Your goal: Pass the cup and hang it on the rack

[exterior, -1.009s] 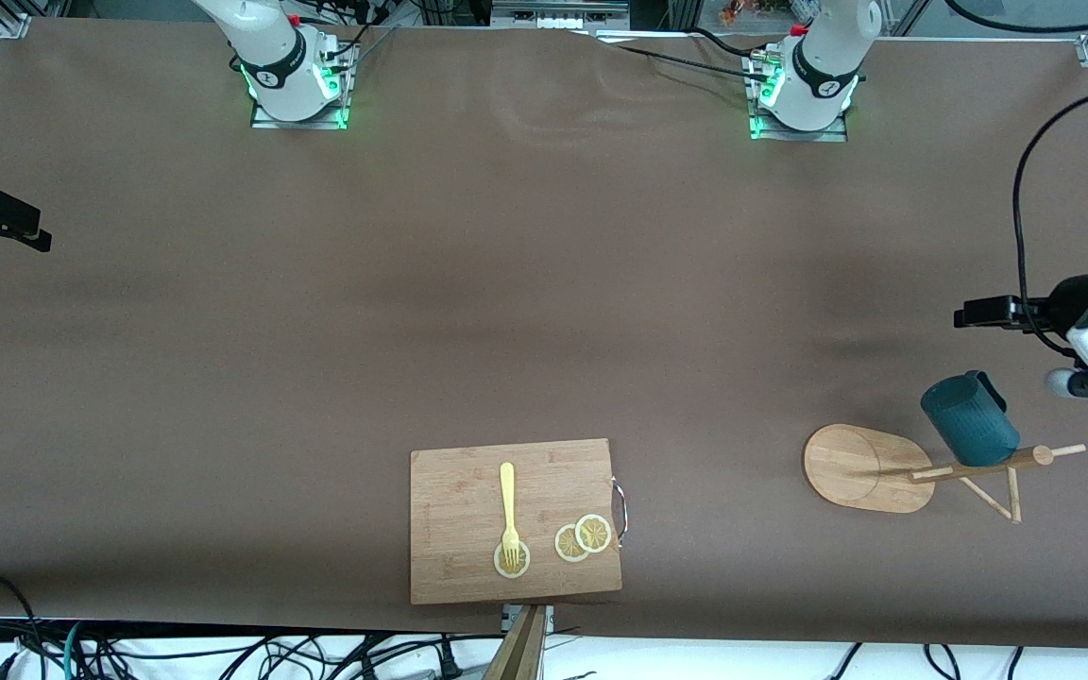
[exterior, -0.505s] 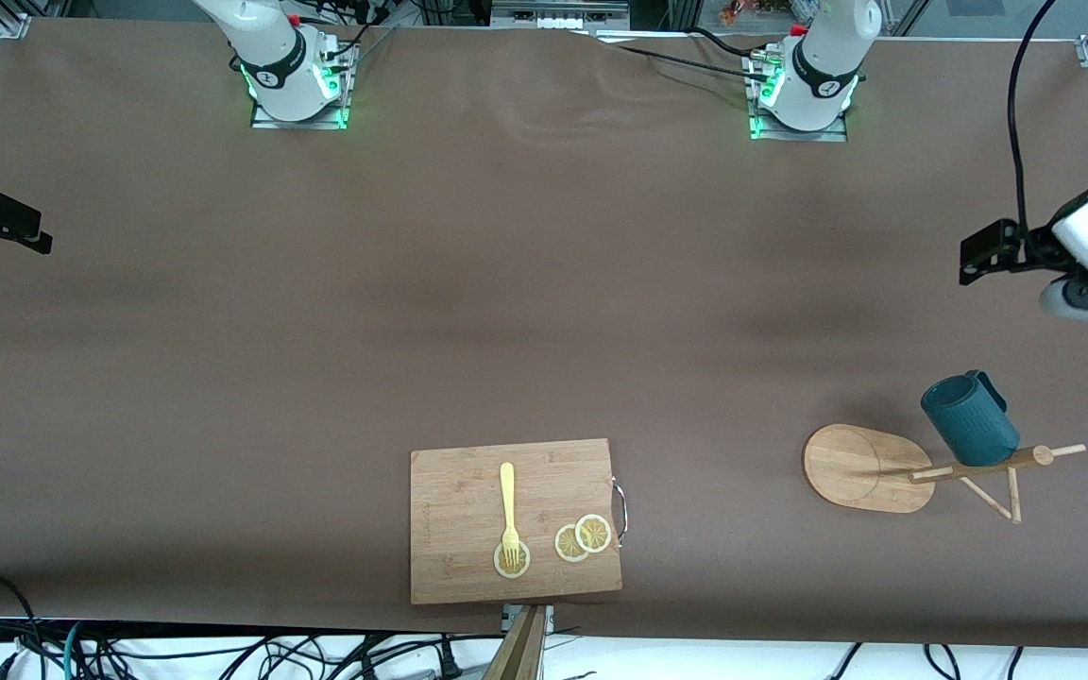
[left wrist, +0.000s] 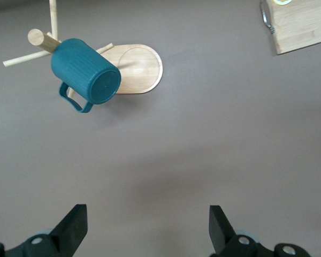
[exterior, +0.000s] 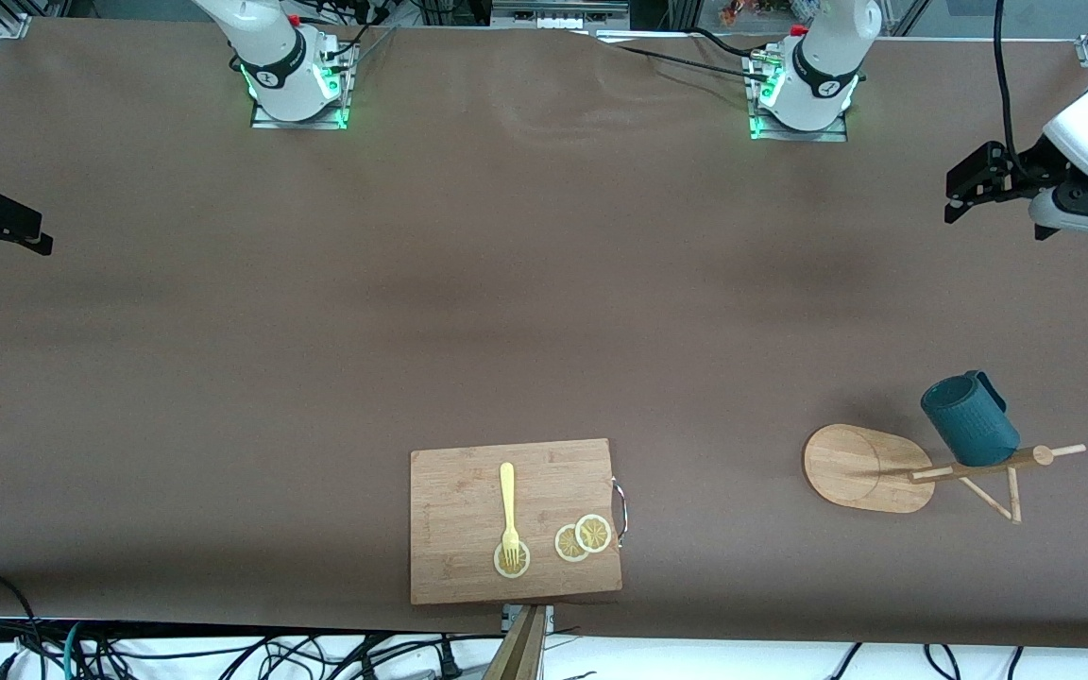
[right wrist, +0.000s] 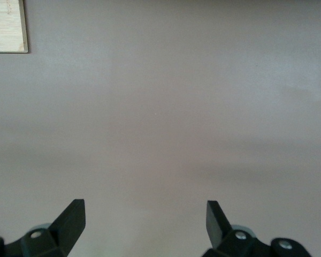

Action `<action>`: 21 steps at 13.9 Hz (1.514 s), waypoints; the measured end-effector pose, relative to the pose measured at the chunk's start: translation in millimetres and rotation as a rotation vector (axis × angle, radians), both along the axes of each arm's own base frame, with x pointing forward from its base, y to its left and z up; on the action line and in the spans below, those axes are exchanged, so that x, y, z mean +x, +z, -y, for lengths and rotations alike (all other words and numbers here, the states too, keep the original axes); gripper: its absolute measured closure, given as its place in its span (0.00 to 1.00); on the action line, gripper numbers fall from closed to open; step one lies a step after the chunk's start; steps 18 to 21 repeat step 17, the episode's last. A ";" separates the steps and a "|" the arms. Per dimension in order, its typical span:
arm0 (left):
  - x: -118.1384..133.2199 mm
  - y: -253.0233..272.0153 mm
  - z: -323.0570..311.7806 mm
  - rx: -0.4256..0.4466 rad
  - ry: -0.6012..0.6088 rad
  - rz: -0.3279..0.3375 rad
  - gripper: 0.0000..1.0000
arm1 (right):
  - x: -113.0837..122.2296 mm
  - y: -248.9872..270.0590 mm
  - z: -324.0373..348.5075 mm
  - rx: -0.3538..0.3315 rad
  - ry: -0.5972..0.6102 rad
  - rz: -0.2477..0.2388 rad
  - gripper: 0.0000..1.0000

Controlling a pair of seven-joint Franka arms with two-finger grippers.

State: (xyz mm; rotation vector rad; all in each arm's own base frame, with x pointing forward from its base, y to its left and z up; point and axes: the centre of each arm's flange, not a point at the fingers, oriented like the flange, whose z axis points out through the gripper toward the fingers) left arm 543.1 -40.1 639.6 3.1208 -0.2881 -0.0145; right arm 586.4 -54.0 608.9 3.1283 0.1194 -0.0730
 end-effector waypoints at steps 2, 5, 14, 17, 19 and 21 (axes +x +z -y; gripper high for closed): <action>-1.1 3.1 -8.0 -0.014 0.013 0.004 0.00 | 0.2 -0.1 0.0 0.000 0.000 0.001 0.00; -2.8 3.1 -12.3 -0.019 0.011 -0.010 0.00 | 0.3 -0.2 0.0 0.000 0.000 0.001 0.00; 2.8 -9.6 -2.0 -0.021 -0.009 -0.038 0.00 | 0.5 -0.2 0.1 0.000 0.000 0.001 0.00; 3.8 -11.0 -2.1 -0.021 -0.009 -0.040 0.00 | 0.5 -0.1 0.1 0.000 0.000 0.001 0.00; 3.8 -11.0 -2.1 -0.021 -0.009 -0.040 0.00 | 0.5 -0.1 0.1 0.000 0.000 0.001 0.00; 3.8 -11.0 -2.1 -0.021 -0.009 -0.040 0.00 | 0.5 -0.1 0.1 0.000 0.000 0.001 0.00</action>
